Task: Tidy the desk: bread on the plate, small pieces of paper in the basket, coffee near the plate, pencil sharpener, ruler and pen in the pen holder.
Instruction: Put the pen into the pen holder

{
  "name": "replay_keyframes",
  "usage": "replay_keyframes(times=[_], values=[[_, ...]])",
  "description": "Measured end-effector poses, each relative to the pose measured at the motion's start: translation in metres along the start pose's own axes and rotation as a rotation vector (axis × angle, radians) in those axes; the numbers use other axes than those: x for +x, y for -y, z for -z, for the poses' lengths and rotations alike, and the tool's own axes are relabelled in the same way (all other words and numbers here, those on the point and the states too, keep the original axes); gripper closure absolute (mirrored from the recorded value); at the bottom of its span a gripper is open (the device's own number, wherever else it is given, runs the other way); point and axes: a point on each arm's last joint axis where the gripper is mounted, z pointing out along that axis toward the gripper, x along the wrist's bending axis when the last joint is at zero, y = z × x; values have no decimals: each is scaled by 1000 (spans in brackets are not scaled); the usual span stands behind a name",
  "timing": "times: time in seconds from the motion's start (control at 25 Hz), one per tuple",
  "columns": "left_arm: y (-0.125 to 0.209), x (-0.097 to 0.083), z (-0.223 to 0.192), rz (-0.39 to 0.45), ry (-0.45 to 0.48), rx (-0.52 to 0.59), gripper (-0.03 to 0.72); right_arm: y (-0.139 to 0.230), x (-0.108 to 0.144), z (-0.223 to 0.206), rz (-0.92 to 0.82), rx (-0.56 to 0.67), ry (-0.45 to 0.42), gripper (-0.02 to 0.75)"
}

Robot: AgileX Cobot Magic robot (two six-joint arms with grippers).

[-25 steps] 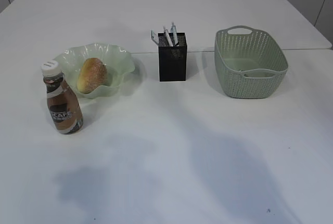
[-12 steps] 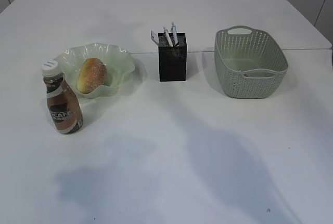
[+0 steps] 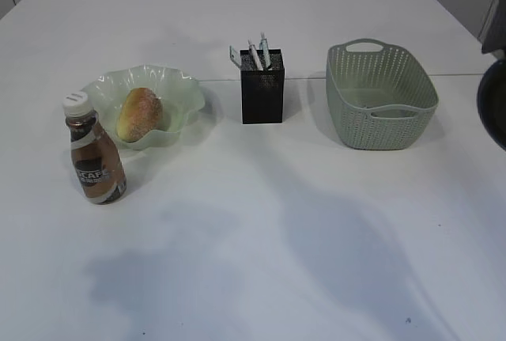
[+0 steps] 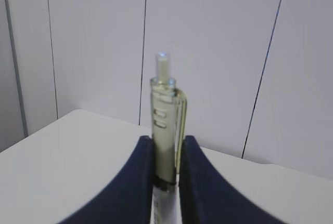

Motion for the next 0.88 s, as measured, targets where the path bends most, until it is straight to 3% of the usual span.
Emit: replay_keyframes(times=[0.56,0.88], values=[[-1,0,0,-1,1,-14,287,-90,-22,91,-20,51,17,637],[-2,0,0,-1,2,-18,287,-91,-27,133,-9,203,11,637]])
